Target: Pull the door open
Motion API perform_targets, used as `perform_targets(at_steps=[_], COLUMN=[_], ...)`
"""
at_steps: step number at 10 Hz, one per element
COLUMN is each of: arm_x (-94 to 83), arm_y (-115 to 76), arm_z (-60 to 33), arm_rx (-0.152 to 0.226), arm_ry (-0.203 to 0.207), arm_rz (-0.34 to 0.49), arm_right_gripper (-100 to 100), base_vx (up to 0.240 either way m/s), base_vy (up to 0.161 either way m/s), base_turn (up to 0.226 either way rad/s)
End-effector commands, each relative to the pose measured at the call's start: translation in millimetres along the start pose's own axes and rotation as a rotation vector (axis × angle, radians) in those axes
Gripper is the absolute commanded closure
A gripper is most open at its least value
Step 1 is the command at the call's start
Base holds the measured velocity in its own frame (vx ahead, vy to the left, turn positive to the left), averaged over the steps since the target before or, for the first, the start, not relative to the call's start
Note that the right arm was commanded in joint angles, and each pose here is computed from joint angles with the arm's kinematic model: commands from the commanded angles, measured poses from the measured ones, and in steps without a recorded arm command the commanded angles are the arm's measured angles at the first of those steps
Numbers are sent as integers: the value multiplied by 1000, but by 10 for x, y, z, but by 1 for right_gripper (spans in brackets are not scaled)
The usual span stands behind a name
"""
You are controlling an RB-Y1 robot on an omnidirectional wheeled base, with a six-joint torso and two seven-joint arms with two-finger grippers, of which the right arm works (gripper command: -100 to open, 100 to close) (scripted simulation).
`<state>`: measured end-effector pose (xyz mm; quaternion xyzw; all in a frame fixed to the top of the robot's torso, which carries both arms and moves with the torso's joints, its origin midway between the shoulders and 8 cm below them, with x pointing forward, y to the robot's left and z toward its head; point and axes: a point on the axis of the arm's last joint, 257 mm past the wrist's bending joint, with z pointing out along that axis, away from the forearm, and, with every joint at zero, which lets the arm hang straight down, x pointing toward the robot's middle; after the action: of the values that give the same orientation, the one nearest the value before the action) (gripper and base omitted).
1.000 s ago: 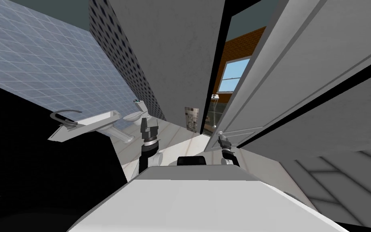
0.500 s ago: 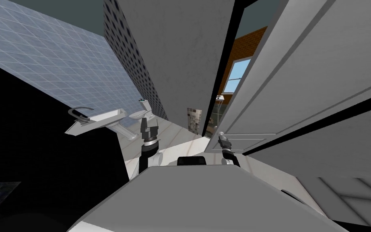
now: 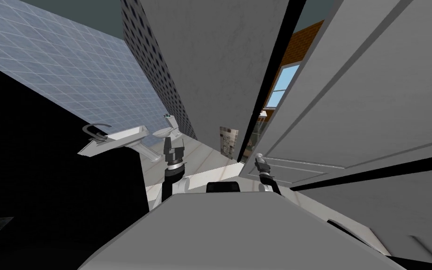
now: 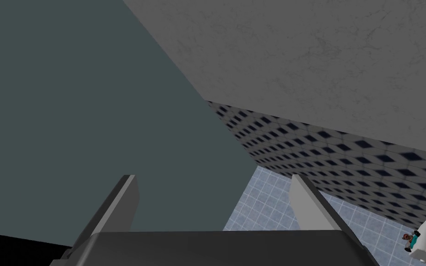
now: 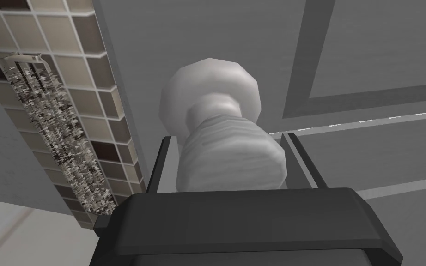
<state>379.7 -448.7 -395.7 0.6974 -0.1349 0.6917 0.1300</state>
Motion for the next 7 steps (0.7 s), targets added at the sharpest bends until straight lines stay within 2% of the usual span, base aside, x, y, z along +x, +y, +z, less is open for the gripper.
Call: perform_targets(at_steps=[1, 5, 6, 7], arm_x=[32, 40, -1, 21], arm_y=[95, 136, 124, 129], arm_z=[23, 43, 11, 30], arm_rx=[-10, -10, -10, -10], arm_ry=[8, 9, 0, 6], arm_rz=[-5, -5, -7, -5], arm_right_gripper=[100, 100, 100, 100], base_vx=[164, 193, 83, -106], base_vy=[-31, -31, -34, -31], base_turn=[73, 75, 24, 70])
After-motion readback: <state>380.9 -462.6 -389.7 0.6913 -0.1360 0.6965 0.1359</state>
